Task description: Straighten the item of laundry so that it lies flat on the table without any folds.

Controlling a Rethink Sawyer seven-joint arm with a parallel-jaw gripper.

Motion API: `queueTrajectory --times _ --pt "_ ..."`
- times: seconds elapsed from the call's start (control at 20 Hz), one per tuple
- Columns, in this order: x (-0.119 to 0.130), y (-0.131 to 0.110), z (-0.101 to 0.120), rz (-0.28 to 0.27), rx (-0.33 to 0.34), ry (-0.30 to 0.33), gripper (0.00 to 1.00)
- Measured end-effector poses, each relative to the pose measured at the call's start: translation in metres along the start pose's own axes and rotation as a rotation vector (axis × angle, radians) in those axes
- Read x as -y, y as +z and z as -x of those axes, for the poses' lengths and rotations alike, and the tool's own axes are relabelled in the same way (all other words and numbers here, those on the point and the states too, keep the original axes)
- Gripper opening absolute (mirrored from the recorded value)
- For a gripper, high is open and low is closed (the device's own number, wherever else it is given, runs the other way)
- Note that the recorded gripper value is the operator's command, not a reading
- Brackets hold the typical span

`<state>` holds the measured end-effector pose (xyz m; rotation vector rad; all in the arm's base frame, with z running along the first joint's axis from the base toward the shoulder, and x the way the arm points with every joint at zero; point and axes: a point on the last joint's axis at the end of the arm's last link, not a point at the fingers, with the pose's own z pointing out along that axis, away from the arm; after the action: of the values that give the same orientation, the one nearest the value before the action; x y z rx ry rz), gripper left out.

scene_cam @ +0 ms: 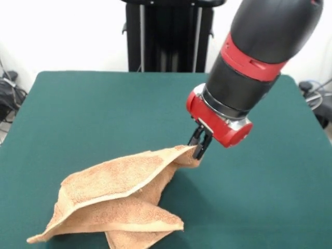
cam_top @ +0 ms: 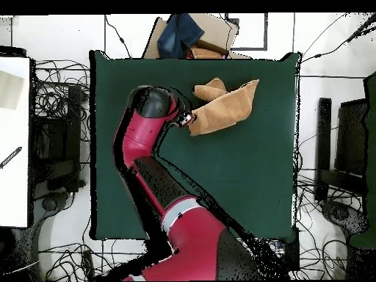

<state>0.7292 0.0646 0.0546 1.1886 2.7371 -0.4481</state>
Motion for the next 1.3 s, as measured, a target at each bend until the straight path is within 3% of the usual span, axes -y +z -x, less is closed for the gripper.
queueTrajectory --times 0.4,0.75,1.1,1.3 --pt "-0.021 -0.009 0.018 -0.009 0.055 0.038 0.00" --pt "-0.034 0.007 0.064 -0.015 0.120 0.095 0.00" --pt "-0.023 0.036 0.107 -0.007 0.129 0.160 0.00" --pt "0.000 0.060 0.134 -0.018 0.131 0.192 0.00"
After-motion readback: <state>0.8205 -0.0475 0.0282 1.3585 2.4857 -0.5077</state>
